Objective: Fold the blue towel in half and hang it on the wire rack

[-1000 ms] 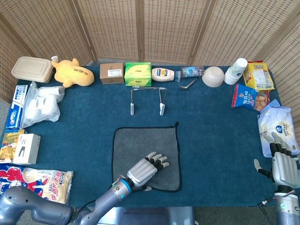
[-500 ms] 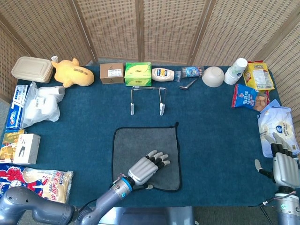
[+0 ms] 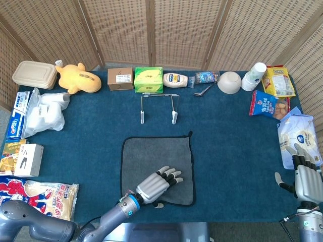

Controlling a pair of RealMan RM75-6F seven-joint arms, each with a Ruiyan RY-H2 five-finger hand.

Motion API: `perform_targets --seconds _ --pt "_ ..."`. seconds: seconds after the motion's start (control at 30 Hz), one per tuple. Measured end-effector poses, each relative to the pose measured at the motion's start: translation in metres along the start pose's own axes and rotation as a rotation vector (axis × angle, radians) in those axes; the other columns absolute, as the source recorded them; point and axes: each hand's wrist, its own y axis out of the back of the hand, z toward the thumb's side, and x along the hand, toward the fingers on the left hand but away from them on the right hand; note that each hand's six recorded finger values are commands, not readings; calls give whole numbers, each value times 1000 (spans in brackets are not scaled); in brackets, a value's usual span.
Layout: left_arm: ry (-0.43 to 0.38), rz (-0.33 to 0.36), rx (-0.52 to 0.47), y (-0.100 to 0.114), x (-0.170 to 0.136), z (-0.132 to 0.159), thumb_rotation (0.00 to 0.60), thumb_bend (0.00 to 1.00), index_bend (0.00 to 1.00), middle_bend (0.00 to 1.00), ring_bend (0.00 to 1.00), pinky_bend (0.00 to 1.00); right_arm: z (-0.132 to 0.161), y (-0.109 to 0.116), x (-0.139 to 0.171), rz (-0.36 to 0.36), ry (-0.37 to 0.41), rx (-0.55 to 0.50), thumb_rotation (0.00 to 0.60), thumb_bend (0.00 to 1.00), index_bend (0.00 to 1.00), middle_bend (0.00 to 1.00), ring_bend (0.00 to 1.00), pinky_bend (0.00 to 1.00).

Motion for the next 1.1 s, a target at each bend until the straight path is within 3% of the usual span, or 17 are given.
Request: perform_targets --seconds 0.37,0.8,1.1 --pt "41 38 39 -4 8 -7 600 202 155 44 0 0 -1 1 2 -3 -2 -2 600 329 114 25 0 0" --pt "41 39 22 -3 7 -8 600 414 238 74 0 0 0 2 2 -5 -3 -1 600 328 114 25 0 0" --pt "50 48 -16 0 4 -10 600 437 287 83 0 0 1 3 3 -7 -6 1 600 328 114 25 0 0"
